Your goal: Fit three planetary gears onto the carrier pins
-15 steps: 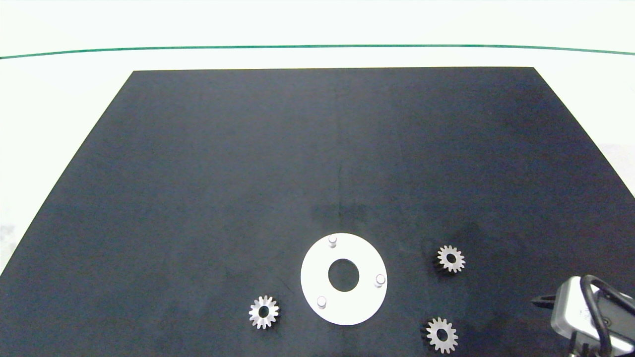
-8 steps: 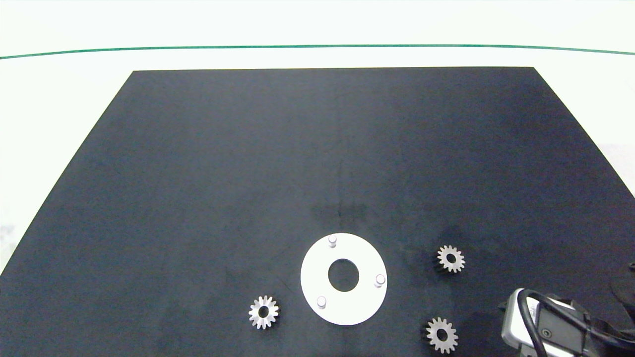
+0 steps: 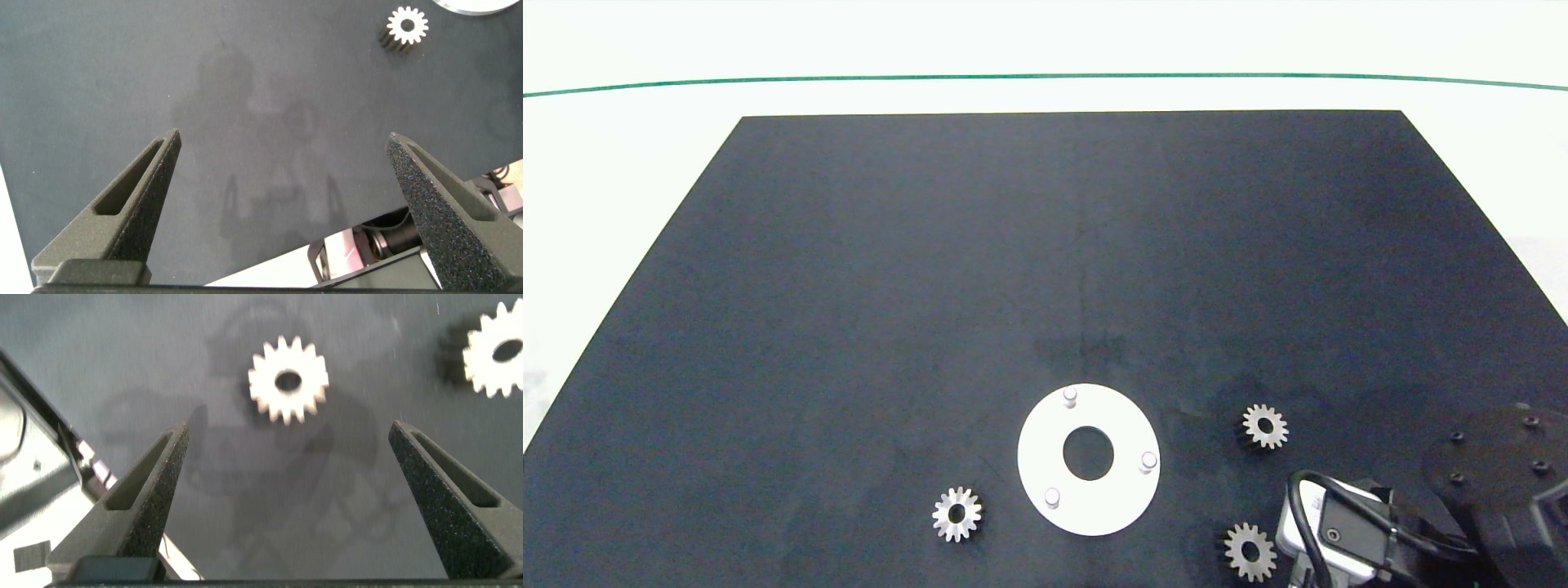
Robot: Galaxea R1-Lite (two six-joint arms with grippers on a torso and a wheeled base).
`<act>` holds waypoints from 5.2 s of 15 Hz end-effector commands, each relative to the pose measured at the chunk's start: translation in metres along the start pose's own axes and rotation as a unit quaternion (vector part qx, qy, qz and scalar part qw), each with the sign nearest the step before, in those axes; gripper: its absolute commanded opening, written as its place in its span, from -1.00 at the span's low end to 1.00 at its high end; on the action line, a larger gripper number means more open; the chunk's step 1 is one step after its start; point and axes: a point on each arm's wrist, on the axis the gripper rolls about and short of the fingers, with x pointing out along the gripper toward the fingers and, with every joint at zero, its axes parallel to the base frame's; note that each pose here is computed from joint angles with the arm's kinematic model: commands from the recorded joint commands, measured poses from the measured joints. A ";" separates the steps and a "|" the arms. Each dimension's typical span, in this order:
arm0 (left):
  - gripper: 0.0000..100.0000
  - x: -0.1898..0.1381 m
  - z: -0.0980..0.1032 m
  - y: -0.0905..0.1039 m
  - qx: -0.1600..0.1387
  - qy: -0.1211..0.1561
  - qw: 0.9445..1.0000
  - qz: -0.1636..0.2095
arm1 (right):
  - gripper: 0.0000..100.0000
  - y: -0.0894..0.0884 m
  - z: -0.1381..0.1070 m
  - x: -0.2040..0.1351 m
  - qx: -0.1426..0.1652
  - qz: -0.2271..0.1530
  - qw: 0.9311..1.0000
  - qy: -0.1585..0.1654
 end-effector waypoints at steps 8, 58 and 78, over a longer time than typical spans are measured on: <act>1.00 -0.001 0.000 0.000 0.001 -0.002 1.000 -0.001 | 1.00 0.016 0.009 0.021 -0.017 -0.015 1.000 0.019; 1.00 -0.003 0.004 0.001 -0.009 -0.013 1.000 -0.012 | -0.86 0.006 0.015 0.035 0.032 -0.032 0.999 0.024; 1.00 -0.001 0.004 0.001 -0.009 -0.009 1.000 -0.017 | -0.92 -0.014 0.102 0.023 0.028 -0.036 0.999 -0.009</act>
